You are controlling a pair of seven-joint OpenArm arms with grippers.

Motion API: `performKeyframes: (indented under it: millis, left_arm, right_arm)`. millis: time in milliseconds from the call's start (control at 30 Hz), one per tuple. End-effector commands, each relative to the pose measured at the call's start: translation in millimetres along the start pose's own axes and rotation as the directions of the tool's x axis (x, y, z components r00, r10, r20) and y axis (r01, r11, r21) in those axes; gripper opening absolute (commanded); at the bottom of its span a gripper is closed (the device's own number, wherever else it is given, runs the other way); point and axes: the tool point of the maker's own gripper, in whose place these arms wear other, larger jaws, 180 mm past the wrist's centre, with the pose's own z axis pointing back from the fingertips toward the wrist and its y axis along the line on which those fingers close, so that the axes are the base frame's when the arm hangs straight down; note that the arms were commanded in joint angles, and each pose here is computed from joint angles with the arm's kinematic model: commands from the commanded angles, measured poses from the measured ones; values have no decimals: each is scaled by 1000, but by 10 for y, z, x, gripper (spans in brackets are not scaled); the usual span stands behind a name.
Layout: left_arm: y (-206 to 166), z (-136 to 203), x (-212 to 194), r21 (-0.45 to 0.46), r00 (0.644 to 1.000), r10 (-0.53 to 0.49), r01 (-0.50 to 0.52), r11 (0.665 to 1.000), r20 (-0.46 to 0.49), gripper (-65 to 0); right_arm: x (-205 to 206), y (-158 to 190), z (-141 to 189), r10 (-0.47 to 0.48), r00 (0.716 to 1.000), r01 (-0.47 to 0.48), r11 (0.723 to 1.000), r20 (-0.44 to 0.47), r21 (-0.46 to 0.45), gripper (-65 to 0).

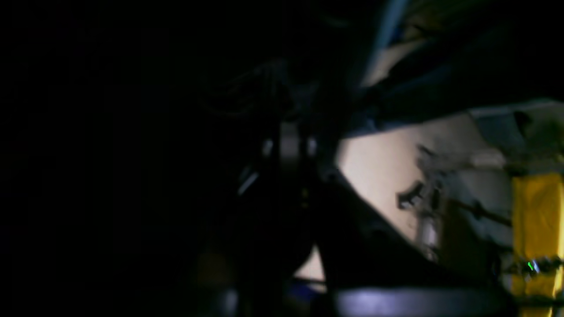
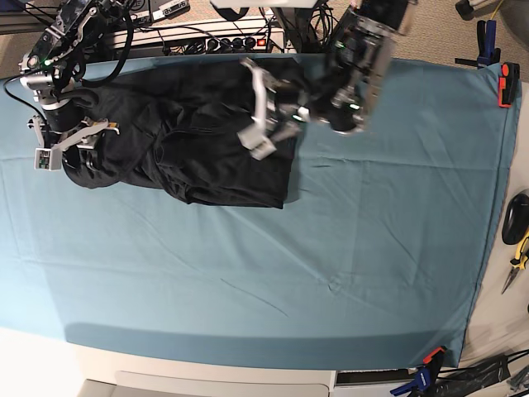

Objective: Fold the T-shirt properly

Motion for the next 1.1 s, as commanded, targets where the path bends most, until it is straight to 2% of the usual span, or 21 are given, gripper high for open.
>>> performKeyframes:
  millis: [0, 267, 367, 500, 567, 700, 767, 867, 933, 1067]
  left_arm:
    - [-181, -58, 176, -51, 998, -35, 37, 998, 51, -650]
    - [-733, -383, 243, -169, 990, -134, 140, 976, 47, -650]
    - [-897, -423, 228, -220, 980, -192, 199, 955, 55, -650]
    - [-1036, -474, 173, -256, 975, -219, 222, 941, 38, -650]
    - [-1094, -471, 138, -282, 960, -279, 279, 918, 42, -645]
    - [-1031, -480, 112, -258, 952, -306, 300, 918, 18, -387]
    - [-951, -490, 119, -223, 953, -303, 295, 929, -3, -324]
    - [-864, -491, 148, -189, 950, -311, 301, 935, -25, -321]
    - [-797, -474, 160, -164, 950, -307, 294, 941, -58, -322]
    - [-739, -394, 263, -133, 945, -323, 314, 940, -53, -333]
  right_arm:
    - [156, -9, 27, 13, 998, -13, 1000, 56, -1, -374]
    - [156, -8, 27, 13, 998, -13, 1000, 56, 0, -374]
    - [157, -9, 27, 13, 998, -13, 1000, 57, -1, -374]
    - [159, -9, 27, 13, 998, -13, 1000, 58, -1, -374]
    - [160, -10, 28, 14, 998, -14, 1000, 58, -1, -374]
    - [155, -39, 29, 26, 998, -25, 1000, 51, -13, -374]
    - [159, -53, 30, 31, 998, -30, 999, 52, -21, -374]
    - [175, -61, 30, 35, 998, -34, 999, 60, -25, -374]
    - [194, -143, 33, 59, 997, -56, 997, 52, -60, -374]
    - [391, -739, 184, 63, 996, -44, 965, 67, -257, -374]
